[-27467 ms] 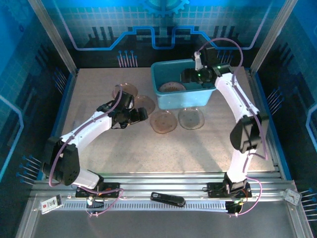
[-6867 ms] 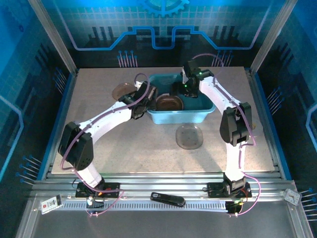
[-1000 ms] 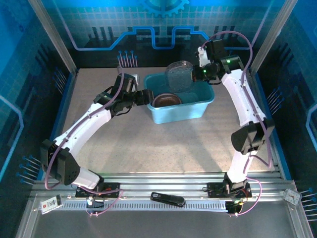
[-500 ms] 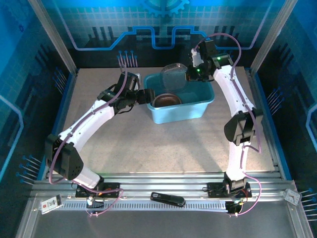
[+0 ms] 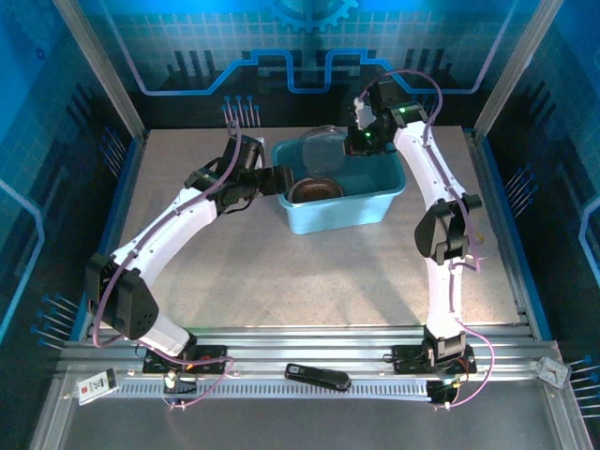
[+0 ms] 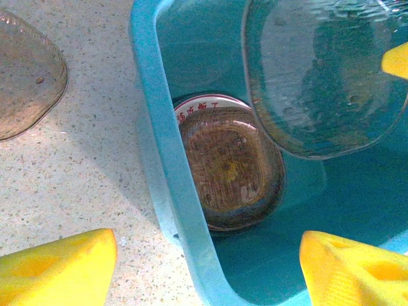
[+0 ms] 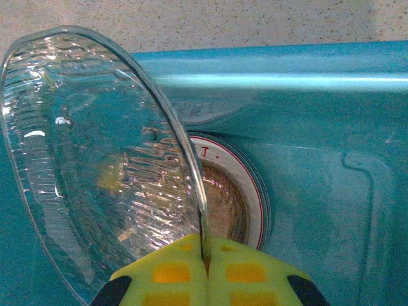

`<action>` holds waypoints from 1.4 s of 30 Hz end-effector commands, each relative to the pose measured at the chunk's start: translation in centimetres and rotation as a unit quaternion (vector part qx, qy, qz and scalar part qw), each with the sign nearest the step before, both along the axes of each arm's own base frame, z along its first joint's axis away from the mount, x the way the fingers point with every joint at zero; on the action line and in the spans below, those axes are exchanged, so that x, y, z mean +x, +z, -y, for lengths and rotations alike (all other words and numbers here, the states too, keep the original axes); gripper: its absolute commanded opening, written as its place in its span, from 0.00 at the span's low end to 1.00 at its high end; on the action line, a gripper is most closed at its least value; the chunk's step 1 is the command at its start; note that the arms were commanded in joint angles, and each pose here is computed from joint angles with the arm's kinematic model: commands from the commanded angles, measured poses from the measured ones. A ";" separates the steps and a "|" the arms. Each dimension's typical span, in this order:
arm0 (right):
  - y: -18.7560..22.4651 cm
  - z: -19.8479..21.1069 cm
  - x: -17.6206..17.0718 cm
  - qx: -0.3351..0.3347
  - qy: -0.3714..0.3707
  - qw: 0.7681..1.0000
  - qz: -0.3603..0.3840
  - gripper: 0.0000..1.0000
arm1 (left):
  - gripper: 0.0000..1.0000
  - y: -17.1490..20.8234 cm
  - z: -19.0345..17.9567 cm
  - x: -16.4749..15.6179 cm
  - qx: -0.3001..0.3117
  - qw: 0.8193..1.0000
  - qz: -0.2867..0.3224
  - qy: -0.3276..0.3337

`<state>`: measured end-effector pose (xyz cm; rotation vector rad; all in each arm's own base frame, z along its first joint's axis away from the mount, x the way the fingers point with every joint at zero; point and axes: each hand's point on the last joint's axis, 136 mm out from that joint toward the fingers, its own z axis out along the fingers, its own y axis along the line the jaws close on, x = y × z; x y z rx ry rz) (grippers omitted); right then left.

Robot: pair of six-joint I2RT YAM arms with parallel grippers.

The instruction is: Place the plates into the plastic bin on the countertop

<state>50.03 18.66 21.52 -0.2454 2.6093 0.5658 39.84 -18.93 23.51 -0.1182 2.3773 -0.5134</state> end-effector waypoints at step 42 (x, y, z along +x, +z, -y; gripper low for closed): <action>-8.0 -3.4 -3.7 0.017 0.005 0.992 -0.123 0.00 | 0.77 -0.8 0.4 1.2 -0.002 1.000 -0.017 0.000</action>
